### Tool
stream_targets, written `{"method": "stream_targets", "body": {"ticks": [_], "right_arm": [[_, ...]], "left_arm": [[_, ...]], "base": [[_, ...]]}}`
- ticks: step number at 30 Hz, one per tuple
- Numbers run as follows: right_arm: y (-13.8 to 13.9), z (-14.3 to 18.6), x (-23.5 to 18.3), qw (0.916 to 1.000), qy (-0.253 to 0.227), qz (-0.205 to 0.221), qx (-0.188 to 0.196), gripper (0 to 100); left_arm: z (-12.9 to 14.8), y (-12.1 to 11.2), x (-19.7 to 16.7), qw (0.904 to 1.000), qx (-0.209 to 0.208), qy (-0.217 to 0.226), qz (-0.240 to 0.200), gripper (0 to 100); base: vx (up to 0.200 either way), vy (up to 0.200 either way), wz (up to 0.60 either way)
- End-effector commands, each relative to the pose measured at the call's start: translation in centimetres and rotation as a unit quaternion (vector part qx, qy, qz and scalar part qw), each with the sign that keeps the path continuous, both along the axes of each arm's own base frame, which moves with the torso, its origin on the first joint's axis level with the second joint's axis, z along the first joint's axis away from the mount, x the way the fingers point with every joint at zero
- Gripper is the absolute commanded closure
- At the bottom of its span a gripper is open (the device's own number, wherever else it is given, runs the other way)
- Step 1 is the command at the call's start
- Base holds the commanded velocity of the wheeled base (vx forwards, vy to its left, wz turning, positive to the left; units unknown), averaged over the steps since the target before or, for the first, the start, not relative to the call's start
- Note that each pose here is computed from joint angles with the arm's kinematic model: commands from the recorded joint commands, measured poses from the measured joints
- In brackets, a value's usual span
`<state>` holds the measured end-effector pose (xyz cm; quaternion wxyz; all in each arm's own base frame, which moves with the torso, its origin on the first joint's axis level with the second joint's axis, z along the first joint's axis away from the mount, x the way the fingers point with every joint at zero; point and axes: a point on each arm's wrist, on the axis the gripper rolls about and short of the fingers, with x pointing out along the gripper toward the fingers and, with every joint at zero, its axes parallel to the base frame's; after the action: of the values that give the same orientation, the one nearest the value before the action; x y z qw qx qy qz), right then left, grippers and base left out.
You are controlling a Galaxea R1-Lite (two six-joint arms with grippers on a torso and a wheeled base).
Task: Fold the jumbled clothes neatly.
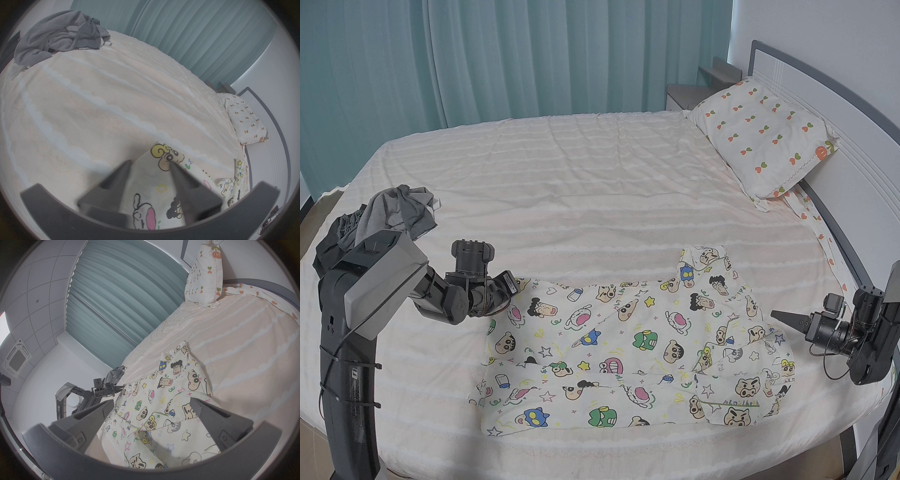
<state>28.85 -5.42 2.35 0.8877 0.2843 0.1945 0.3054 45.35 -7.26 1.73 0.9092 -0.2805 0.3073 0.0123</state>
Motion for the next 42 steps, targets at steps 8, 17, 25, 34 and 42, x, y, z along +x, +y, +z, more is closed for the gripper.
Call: {"method": "stream_targets", "body": {"ticks": [8,17,25,34,42], "right_arm": [[0.0,-0.2,0.0,1.0000,-0.001,0.001,-0.001,0],[-0.1,-0.7,0.1,0.9998,-0.009,0.004,-0.016,0],[-0.1,-0.7,0.2,0.9998,-0.010,0.004,-0.016,0],[-0.1,-0.5,0.6,0.9997,-0.016,-0.001,-0.017,0],[-0.1,0.1,2.2,0.9999,-0.009,-0.011,0.001,0]], "left_arm": [[1.0,0.7,0.3,0.9997,0.002,-0.016,0.017,100],[4.7,0.6,0.4,0.9981,-0.006,-0.058,0.018,100],[5.9,0.7,0.9,0.9957,-0.008,-0.080,0.045,100],[6.4,0.3,1.4,0.9937,-0.033,-0.089,0.058,100],[4.9,0.2,1.0,0.9962,-0.023,-0.058,0.060,100]], "base": [[0.000,0.000,0.00],[0.000,0.000,0.00],[0.000,0.000,0.00],[0.000,0.000,0.00],[0.000,0.000,0.00]]}}
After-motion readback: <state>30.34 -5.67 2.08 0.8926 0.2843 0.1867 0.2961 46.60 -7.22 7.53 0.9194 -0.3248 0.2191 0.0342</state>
